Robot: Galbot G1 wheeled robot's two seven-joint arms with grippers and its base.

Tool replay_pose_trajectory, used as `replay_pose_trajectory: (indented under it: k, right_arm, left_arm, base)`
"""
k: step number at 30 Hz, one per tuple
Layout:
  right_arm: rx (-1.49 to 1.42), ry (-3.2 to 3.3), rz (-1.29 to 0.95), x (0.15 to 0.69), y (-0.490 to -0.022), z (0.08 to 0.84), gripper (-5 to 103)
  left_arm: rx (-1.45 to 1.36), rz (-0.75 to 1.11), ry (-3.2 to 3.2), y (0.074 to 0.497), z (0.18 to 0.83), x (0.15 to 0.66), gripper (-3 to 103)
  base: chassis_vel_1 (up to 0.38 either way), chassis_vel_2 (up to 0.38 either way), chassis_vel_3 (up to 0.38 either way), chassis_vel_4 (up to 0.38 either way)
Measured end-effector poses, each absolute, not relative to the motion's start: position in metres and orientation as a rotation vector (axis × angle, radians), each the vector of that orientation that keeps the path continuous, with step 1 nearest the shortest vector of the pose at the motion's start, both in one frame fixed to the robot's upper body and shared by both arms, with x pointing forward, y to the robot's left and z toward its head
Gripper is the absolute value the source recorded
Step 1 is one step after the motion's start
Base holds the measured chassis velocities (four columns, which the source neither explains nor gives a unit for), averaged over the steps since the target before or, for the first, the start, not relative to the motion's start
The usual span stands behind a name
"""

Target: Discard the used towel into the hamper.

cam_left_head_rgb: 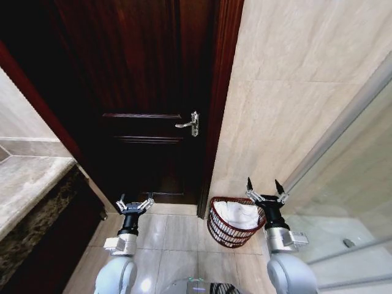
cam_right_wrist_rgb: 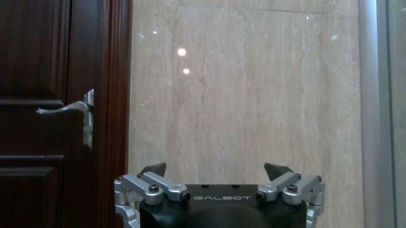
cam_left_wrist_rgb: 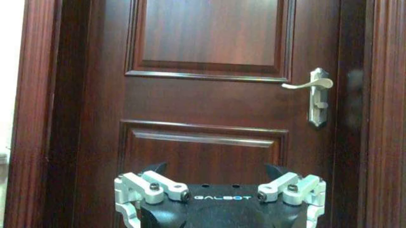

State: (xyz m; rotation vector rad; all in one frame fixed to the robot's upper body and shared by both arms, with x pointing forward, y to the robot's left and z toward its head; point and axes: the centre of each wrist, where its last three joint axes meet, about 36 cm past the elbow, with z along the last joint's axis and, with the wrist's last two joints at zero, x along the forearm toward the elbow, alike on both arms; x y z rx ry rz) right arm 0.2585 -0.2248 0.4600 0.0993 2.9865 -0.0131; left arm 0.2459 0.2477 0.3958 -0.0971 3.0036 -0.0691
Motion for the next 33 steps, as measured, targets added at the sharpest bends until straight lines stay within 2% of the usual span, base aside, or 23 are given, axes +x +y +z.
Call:
replay_pose_trajectory:
  k: [33]
  right_arm:
    - [0.177, 3.099, -0.001, 0.239, -0.230, 0.469, 100]
  left_arm:
    - [-0.093, -0.007, 2.984, 0.256, 0.409, 0.247, 100]
  base:
    - [0.000, 0.000, 0.000, 0.000]
